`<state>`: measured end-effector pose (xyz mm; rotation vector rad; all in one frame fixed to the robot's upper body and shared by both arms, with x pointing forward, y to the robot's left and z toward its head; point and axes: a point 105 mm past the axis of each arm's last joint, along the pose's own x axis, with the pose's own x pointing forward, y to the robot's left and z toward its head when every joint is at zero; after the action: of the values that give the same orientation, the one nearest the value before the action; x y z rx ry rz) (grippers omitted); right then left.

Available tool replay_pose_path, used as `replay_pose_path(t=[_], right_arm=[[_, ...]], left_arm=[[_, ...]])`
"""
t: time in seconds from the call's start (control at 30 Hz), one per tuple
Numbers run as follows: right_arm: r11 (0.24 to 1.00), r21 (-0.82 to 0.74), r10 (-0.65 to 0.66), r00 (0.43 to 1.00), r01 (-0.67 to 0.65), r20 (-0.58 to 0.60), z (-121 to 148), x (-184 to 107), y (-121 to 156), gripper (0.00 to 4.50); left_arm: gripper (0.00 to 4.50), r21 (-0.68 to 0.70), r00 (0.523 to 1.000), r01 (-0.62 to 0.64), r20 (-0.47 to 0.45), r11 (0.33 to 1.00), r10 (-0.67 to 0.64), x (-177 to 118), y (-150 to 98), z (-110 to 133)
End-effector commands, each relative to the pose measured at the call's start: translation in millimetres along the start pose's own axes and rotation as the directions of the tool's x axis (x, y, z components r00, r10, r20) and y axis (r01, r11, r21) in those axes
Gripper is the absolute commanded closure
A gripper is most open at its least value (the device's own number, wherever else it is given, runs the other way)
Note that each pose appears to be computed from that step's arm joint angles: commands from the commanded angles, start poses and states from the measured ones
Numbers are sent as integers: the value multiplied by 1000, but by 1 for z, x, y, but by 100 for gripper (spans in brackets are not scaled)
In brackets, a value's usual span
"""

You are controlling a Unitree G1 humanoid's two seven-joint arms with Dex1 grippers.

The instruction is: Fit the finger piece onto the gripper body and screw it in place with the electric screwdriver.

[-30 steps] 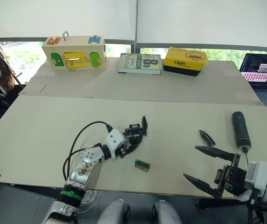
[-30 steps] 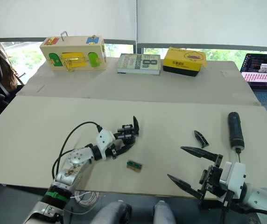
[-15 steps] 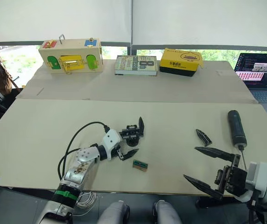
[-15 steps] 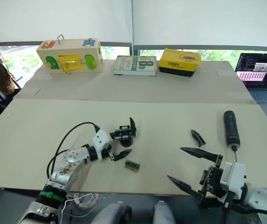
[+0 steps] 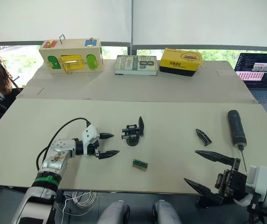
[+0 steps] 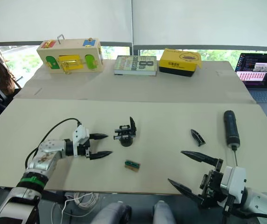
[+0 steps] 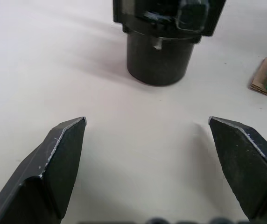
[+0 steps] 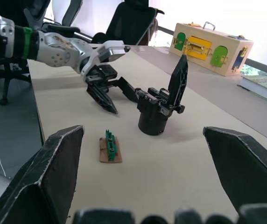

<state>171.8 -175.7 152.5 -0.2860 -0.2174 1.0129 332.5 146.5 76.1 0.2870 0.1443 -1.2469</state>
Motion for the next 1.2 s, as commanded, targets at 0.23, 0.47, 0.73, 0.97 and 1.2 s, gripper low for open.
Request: replay_pose_path(t=[0.23,0.47,0.73,0.97,1.2], right_arm=[[997,-74,-9,999,12,33,17,0,1,0],[996,-81,-22,1000,23,18,17,-2,1,0],[996,-78,-31,999,32,14,19,-3,4,0],[997,-69,-37,999,38,14,17,-2,6,0],[997,-64,-34,999,35,13,16,-3,8,0]], left_arm=[[7,118,983,181,-32,976,-178,28,6,18],[7,131,977,210,17,969,-214,49,3,24],[7,127,981,184,37,975,-190,60,0,19],[87,127,989,113,78,985,-124,51,8,22],[221,41,989,5,150,999,-11,40,1,28]])
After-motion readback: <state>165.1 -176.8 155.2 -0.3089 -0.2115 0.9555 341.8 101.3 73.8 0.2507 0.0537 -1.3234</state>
